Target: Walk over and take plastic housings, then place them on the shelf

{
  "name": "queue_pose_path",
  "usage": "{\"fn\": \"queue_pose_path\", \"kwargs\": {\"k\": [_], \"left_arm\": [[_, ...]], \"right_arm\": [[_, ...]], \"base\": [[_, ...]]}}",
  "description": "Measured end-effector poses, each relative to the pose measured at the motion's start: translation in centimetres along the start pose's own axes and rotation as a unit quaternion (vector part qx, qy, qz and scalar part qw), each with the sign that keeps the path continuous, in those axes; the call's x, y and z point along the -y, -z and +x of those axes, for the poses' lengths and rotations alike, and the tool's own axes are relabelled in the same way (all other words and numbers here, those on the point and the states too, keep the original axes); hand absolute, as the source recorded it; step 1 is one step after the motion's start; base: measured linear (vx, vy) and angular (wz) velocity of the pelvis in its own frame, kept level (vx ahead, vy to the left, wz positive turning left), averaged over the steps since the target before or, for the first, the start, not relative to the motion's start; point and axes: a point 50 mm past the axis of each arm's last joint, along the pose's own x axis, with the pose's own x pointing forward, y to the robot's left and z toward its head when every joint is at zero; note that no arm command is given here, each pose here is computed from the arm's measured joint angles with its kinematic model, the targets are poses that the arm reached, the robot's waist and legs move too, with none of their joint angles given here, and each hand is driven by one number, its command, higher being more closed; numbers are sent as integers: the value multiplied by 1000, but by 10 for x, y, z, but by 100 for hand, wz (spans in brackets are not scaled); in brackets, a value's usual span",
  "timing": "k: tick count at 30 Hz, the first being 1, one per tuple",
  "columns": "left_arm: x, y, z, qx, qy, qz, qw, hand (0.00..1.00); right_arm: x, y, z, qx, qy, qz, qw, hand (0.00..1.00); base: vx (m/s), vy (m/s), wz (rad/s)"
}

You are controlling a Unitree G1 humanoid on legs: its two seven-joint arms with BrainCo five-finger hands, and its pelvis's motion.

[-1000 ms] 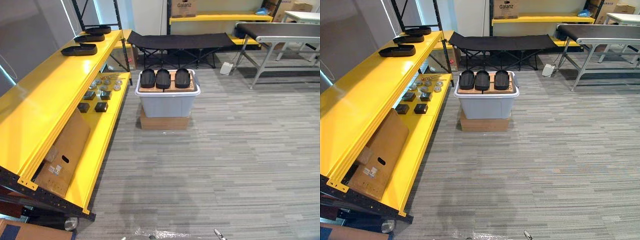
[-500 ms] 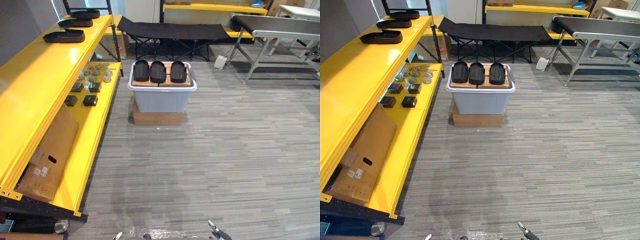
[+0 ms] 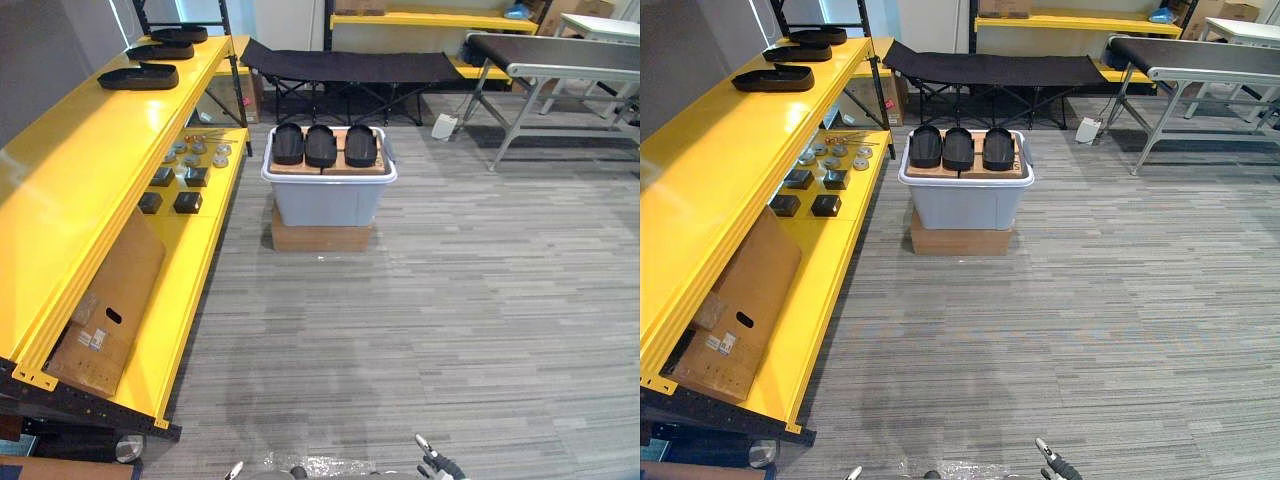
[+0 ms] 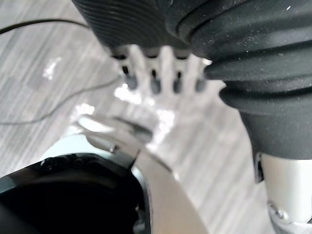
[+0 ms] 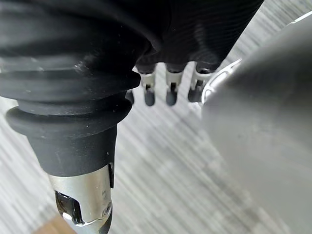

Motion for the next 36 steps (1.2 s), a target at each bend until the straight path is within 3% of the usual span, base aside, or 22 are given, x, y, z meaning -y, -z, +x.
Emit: {"fn": "queue_pose_path", "kwargs": {"k": [11,15,18,24,27,30,36], "left_arm": [[17,-40,2,43,-6,27,999,0],[22,-45,2,50,-4,11,999,0],[30,-29,4,24,3,-31,999,0],[42,-35,2,40,25,-103,994,0],[28,-15,1,25,7,-117,993,0],[13,26,-1,-26,-17,-114,993,0],[-6,21,-2,-6,-50,-72,996,0]], "right_arm": [[-17,-18,2,59,-49,6,997,0],[0,-8,-1,15,-12,-46,999,0],[22,-6,-5,-17,27,-106,994,0],[12,-33,0,32,17,-131,991,0],[-22,-67,4,103,-24,-144,984,0],[-25,-65,4,107,-24,-155,982,0],[-30,-62,6,101,-33,-115,988,0]], "base": [[108,12,-2],[385,-135,8],[579,-190,30],[615,-117,5],[393,68,-77],[526,236,-22],[555,282,28]]}}
